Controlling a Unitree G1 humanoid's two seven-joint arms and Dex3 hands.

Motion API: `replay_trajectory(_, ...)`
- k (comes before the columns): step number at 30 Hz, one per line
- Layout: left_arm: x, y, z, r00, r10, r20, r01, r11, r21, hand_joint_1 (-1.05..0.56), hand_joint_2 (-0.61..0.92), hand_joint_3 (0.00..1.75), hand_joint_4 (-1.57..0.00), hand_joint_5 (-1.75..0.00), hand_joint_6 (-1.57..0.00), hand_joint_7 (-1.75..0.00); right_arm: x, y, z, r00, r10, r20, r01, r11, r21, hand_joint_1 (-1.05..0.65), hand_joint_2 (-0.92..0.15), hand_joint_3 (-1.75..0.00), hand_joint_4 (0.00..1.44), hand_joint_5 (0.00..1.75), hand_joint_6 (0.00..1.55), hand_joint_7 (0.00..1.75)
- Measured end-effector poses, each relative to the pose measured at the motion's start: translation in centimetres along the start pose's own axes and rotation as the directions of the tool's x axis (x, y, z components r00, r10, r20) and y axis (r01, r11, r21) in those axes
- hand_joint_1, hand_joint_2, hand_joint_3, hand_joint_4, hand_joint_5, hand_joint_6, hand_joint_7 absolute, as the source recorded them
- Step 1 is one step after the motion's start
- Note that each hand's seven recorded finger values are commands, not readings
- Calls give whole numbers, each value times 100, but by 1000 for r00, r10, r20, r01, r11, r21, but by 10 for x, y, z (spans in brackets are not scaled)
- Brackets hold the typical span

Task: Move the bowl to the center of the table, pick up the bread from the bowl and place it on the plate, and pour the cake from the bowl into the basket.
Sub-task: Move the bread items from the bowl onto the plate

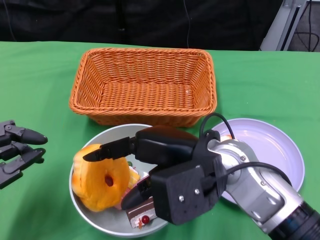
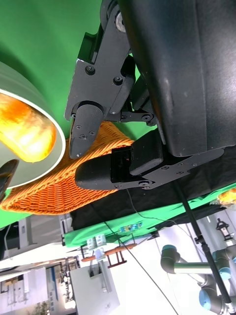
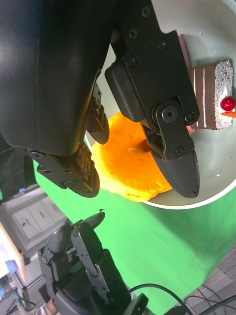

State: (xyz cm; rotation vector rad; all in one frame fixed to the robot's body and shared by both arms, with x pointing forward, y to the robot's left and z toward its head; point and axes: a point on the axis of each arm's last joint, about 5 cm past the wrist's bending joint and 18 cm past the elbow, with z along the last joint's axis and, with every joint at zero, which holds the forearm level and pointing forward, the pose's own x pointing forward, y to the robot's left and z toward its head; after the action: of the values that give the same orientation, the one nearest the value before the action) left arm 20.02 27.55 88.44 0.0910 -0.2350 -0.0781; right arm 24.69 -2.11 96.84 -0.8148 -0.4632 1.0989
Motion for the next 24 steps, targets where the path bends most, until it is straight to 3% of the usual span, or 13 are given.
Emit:
replay_trajectory(15, 0, 0, 0, 1000, 0, 6, 0, 1000, 6, -22, 91, 17, -71, -134, -92, -73, 0, 2, 5, 999, -30, -28, 29, 999, -44, -95, -92, -13, 35, 0, 36, 0)
replay_trajectory(24, 0, 0, -1, 1000, 6, 1, -6, 1000, -12, -24, 92, 8, -72, -133, -98, -61, 8, 11, 8, 998, -61, -29, 60, 997, -39, -97, -92, -10, 29, 0, 35, 0)
